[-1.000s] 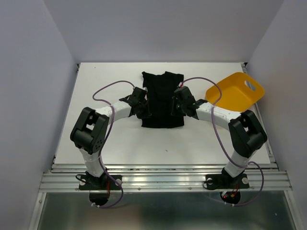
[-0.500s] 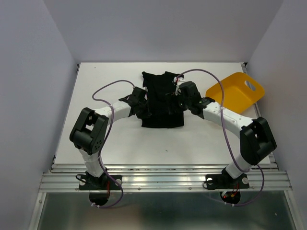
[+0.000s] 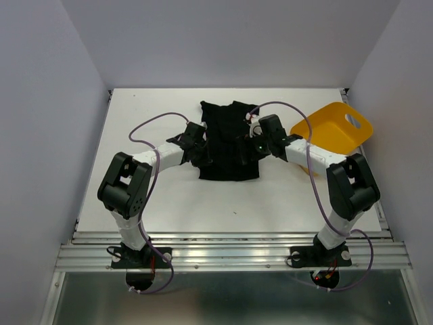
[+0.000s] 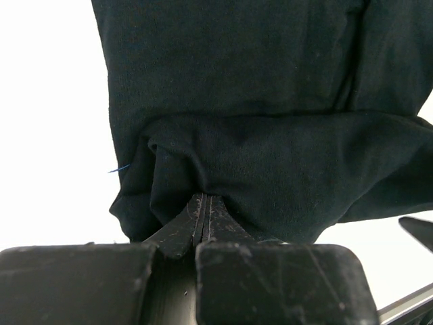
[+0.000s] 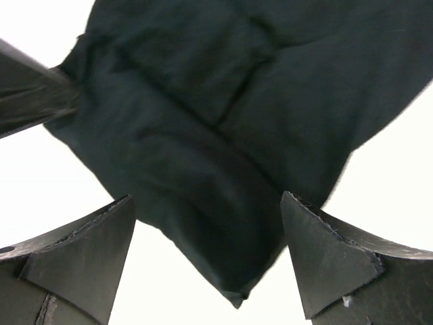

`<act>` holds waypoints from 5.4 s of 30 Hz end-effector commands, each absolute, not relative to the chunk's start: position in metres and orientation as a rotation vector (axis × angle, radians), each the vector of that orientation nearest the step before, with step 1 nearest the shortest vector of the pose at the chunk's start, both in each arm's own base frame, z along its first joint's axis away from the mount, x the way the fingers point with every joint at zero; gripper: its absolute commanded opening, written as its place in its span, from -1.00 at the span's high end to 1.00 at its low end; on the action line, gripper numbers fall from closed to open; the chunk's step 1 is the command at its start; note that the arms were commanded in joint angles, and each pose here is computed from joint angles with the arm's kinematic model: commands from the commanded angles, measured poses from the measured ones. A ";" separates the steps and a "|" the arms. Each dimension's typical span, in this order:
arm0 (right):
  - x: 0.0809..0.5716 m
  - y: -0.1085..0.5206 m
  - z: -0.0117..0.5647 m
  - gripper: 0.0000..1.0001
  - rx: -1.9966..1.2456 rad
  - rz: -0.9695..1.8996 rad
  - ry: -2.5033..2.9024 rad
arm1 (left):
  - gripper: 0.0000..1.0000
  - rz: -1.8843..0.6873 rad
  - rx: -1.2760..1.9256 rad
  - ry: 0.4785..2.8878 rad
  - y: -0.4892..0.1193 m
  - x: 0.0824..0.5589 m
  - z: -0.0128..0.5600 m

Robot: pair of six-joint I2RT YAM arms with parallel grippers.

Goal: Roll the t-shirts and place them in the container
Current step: Roll the T-shirt to the center of the board.

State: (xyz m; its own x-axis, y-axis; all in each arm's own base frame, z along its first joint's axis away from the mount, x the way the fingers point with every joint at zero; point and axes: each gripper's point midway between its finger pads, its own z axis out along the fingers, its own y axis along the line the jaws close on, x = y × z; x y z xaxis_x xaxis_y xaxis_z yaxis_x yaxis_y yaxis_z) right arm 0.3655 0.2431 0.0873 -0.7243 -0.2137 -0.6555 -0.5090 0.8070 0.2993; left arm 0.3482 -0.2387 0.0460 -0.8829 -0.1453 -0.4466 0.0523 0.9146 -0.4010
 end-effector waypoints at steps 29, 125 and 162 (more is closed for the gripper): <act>0.307 0.260 0.075 0.88 -0.481 0.947 2.356 | 1.00 -0.539 -0.078 2.542 -0.225 0.361 0.061; 0.317 0.207 0.082 0.85 -0.001 0.534 2.461 | 0.17 -0.594 0.000 2.544 -0.243 0.280 0.061; 0.289 0.219 0.081 0.30 0.047 0.579 2.450 | 1.00 -0.591 -0.066 2.495 -0.231 0.274 0.061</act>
State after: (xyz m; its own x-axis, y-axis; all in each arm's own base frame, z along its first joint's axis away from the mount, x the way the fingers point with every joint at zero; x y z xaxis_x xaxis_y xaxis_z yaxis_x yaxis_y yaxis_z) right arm 0.2838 0.2220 0.0553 -0.8675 0.1181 -0.4833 -0.0966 0.9130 0.3964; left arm 0.2731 -0.2357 0.0502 -0.8617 -0.1489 -0.4850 0.0778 0.9059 -0.4163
